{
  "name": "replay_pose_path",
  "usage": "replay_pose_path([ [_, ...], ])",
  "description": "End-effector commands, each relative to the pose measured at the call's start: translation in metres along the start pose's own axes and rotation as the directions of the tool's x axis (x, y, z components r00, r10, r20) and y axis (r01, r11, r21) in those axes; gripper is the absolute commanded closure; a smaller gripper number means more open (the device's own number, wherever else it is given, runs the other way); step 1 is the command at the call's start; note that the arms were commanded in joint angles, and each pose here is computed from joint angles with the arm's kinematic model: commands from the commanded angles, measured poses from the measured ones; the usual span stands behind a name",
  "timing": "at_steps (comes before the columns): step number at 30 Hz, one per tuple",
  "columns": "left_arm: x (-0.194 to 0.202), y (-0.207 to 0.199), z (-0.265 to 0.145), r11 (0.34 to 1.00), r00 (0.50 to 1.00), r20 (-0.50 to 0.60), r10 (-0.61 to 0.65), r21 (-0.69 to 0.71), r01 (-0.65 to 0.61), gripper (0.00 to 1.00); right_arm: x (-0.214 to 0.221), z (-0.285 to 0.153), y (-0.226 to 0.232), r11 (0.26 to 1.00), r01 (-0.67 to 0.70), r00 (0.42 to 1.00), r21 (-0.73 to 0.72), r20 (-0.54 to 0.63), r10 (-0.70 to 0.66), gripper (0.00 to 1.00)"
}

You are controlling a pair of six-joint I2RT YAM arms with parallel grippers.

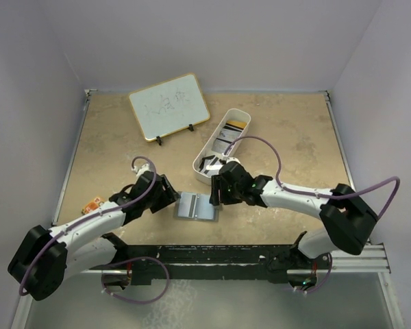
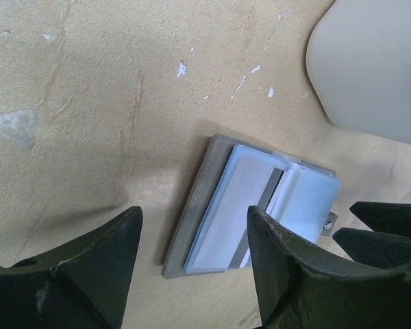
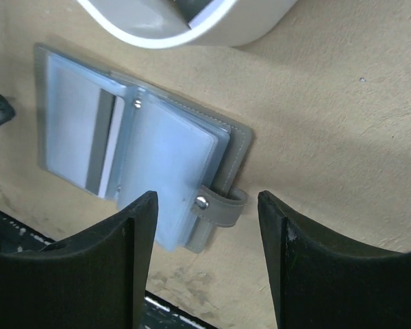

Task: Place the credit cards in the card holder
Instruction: Close the card holder at the center of the board.

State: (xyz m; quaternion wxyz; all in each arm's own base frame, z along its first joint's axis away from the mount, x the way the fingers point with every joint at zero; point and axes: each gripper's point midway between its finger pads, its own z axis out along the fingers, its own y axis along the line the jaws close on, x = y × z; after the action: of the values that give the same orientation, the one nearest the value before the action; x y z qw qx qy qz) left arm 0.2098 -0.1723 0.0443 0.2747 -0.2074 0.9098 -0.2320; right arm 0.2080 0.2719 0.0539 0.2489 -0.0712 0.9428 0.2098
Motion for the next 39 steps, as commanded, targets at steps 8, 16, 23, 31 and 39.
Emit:
replay_pose_path([
  [8,0.011,-0.002,0.009,0.998,0.999,-0.039,-0.029,0.048,0.031,0.40,0.023,0.014,-0.018,0.994,0.022,0.999,0.106,-0.049,-0.017,0.52],
  [16,0.019,-0.054,-0.007,0.951,0.982,-0.150,-0.117,0.268,0.154,0.43,0.027,0.015,-0.011,0.999,-0.032,0.999,-0.002,0.018,0.032,0.76],
  [23,0.005,-0.042,-0.018,0.976,0.992,-0.077,-0.105,0.186,0.117,0.63,0.025,0.006,0.023,0.969,-0.104,0.992,-0.225,0.050,0.118,0.88],
  [31,0.000,-0.046,-0.027,0.980,0.994,-0.071,-0.089,0.172,0.100,0.85,0.007,-0.008,0.065,0.886,-0.087,0.983,-0.456,0.103,0.149,1.00],
  [39,-0.015,-0.025,-0.035,1.000,1.000,-0.009,-0.022,0.021,0.022,1.00,0.000,-0.011,0.093,0.790,-0.122,0.976,-0.600,0.072,0.205,1.00],
])
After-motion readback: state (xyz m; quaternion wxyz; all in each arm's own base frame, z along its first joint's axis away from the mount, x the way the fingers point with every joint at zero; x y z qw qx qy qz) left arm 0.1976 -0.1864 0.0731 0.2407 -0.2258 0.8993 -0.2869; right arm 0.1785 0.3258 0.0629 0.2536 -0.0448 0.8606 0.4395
